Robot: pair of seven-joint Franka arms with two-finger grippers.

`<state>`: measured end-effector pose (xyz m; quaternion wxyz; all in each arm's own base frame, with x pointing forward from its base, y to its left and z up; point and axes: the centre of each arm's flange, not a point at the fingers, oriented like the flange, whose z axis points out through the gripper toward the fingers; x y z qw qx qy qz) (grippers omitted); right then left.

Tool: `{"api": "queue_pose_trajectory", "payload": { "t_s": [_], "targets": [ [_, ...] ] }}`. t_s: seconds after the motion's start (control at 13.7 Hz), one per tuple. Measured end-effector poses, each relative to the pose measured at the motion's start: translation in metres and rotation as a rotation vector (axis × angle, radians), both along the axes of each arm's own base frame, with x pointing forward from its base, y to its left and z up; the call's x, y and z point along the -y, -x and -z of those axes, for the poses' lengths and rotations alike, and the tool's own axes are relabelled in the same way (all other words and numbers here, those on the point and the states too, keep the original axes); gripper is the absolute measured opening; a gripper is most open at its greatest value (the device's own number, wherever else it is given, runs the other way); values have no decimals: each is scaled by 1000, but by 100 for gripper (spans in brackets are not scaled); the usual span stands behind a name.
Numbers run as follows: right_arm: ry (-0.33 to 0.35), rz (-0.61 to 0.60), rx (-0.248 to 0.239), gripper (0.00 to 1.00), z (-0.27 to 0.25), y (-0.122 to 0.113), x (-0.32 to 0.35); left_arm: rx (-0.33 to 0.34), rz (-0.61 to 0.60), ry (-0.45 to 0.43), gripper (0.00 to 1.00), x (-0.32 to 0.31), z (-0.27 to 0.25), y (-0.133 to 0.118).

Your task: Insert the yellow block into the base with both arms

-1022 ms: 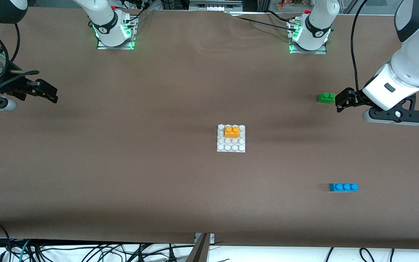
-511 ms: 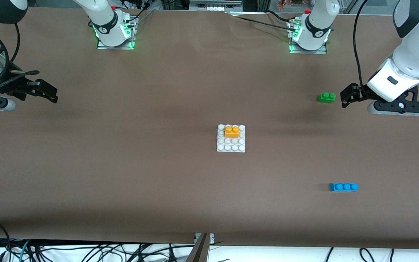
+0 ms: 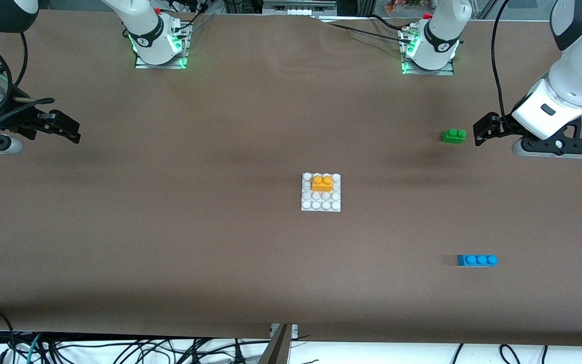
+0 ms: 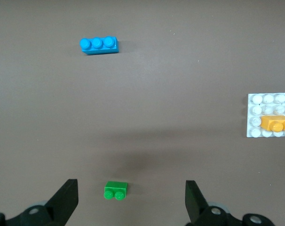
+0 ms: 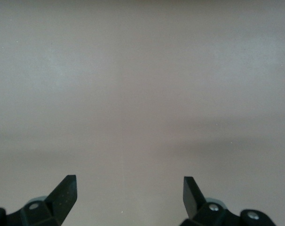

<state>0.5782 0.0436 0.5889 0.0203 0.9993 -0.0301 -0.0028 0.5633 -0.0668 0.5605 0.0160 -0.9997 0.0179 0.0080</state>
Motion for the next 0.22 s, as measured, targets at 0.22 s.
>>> {"api": "queue_pose_trajectory", "payload": {
  "t_s": [0.22],
  "targets": [
    [0,0,0,100,0,0,0,-6,-1,7,100,1,0,1]
  ]
}}
